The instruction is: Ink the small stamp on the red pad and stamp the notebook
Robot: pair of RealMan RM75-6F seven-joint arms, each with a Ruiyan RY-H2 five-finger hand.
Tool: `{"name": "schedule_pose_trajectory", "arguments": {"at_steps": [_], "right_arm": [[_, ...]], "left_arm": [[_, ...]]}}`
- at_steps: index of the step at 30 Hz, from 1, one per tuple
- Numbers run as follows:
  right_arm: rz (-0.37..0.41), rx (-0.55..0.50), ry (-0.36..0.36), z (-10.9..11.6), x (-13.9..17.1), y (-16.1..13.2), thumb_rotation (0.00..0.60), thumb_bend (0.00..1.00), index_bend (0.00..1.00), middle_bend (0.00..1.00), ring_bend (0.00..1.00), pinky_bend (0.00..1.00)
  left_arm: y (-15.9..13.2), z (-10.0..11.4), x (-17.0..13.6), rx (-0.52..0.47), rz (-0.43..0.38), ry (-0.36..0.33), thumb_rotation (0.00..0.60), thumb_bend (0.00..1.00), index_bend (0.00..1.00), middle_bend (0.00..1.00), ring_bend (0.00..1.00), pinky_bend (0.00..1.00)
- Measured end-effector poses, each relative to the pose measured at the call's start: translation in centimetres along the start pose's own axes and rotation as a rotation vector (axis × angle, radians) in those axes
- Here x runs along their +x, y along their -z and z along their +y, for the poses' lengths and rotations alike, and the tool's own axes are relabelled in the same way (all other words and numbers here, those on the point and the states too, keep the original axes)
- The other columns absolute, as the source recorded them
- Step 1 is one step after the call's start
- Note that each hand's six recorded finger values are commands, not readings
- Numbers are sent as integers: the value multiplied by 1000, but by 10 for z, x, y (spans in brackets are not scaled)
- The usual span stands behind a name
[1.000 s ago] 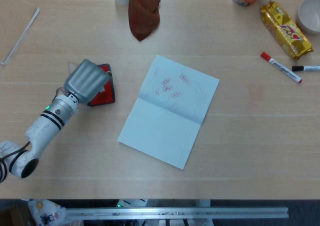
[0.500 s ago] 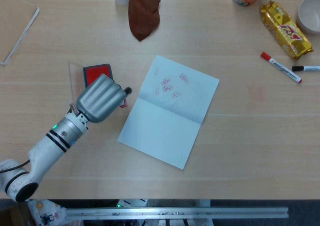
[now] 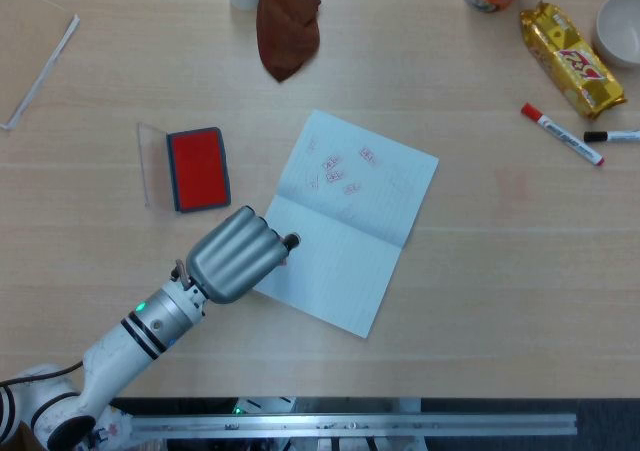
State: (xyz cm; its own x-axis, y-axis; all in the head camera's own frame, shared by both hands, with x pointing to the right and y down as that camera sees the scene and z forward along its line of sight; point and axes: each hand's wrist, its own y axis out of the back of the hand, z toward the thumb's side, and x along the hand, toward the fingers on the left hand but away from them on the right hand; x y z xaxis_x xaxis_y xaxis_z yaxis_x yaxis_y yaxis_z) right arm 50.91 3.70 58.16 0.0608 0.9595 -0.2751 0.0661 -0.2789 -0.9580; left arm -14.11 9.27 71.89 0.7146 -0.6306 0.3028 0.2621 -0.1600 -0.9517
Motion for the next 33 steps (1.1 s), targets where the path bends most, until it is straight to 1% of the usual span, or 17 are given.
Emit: {"name": "schedule_pose_trajectory", "arguments": {"at_steps": [10, 24, 33], "right_arm": [[1, -1, -1, 0, 1, -1, 600, 369, 260, 393, 311, 411], [-8, -4, -1, 0, 4, 2, 600, 369, 260, 393, 311, 412], [-13, -7, 6, 1, 6, 4, 600, 369, 260, 393, 311, 411]], "left_arm": [[-8, -22, -6, 34, 3, 13, 600, 379, 586, 990, 999, 1000], [-18, -43, -7, 73, 6, 9, 600, 380, 590, 990, 999, 1000], [-23, -56, -6, 78, -6, 36, 600, 380, 592, 990, 999, 1000]]}}
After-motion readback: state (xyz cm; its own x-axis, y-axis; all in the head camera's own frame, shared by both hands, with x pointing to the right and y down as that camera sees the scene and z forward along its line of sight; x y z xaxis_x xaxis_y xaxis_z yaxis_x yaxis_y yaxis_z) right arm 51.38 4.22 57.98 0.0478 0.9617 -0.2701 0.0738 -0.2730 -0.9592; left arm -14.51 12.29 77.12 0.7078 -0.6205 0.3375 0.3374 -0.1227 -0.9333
